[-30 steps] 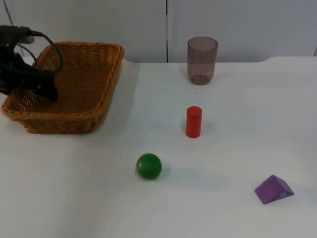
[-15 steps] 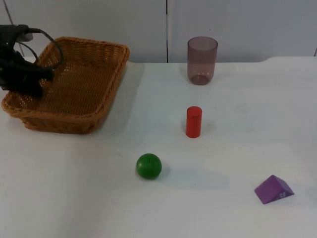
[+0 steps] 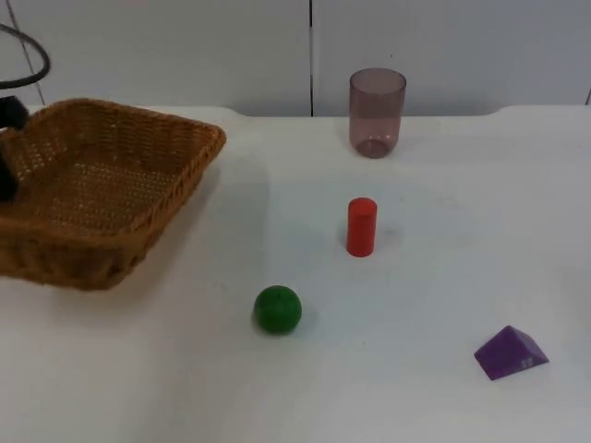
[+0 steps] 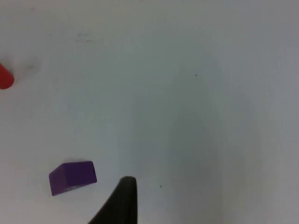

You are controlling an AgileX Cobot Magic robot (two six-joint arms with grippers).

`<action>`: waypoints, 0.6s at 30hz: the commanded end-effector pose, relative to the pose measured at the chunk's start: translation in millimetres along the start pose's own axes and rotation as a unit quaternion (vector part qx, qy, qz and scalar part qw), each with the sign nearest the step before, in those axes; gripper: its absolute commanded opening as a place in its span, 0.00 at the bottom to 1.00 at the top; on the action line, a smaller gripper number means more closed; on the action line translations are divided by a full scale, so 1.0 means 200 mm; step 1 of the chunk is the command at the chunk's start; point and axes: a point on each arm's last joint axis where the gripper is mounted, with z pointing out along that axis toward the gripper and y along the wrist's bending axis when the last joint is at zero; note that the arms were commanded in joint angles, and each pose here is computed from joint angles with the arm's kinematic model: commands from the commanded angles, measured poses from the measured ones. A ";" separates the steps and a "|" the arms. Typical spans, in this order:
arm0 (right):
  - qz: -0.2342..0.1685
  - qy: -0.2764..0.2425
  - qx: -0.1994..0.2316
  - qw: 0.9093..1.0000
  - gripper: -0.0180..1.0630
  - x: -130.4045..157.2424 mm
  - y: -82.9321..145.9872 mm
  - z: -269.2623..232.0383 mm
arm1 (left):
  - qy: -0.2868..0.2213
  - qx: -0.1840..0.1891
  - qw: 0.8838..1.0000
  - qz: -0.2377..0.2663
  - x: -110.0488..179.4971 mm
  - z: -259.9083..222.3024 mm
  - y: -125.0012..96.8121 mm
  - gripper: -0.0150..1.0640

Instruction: Pick up the basket with the left hand and place the triangular block into the basket with the right hand.

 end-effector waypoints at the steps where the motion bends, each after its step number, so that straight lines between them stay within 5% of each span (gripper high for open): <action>1: -0.004 -0.002 0.003 1.000 0.99 0.00 -0.01 0.00 | -0.041 0.002 0.999 -0.023 0.10 -0.12 -0.05 0.01; 9: -0.002 -0.003 0.002 1.000 0.99 0.00 -0.01 0.00 | -0.132 0.046 0.988 -0.065 0.48 -0.35 -0.25 0.01; 18: 0.004 -0.003 -0.003 1.000 0.99 0.00 0.00 0.00 | -0.143 0.062 0.985 -0.070 0.73 -0.40 -0.33 0.01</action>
